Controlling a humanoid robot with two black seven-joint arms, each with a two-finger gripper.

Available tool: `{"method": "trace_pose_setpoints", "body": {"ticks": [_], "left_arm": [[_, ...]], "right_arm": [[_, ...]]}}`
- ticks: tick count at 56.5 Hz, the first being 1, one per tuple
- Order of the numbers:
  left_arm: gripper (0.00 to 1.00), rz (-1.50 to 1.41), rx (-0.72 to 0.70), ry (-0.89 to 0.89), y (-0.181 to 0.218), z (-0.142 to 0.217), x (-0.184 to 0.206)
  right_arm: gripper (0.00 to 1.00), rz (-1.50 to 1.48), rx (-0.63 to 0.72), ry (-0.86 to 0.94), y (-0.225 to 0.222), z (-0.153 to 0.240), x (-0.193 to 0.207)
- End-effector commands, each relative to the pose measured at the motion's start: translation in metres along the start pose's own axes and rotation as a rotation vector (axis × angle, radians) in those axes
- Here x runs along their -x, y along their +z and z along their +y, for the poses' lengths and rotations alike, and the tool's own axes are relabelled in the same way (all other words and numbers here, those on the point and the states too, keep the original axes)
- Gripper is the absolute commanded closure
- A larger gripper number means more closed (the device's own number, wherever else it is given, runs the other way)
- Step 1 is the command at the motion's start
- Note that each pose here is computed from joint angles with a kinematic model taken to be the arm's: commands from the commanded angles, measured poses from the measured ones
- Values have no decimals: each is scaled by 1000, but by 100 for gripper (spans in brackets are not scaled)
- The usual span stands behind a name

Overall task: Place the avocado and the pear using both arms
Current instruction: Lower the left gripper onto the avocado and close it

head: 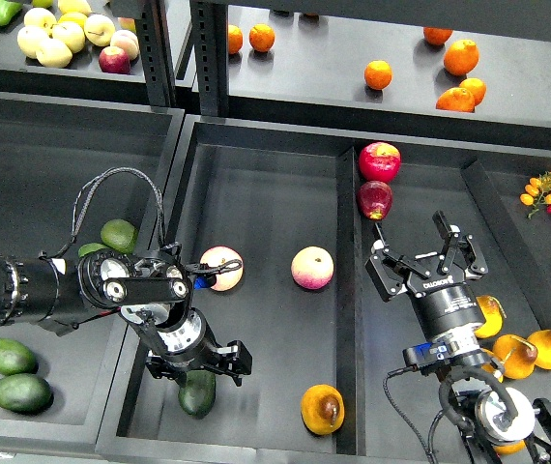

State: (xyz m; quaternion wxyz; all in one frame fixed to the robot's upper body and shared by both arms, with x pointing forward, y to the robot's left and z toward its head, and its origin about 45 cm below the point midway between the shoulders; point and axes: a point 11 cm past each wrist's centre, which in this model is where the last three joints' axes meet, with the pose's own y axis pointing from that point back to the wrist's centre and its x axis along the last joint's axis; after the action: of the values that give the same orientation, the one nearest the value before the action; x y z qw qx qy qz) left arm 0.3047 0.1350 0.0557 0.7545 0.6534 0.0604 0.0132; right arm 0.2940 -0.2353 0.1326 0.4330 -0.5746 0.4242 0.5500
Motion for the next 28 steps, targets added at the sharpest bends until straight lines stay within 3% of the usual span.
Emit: {"method": "trace_pose_setpoints", "body": {"ticks": [1,28], "left_arm": [[1,-5,-12,-8,-5,-5,4],[1,3,-43,-6,-18,-16,7]], "right_arm": [[0,0,-1,0,0,0,0],[0,0,-1,0,0,0,0]]}}
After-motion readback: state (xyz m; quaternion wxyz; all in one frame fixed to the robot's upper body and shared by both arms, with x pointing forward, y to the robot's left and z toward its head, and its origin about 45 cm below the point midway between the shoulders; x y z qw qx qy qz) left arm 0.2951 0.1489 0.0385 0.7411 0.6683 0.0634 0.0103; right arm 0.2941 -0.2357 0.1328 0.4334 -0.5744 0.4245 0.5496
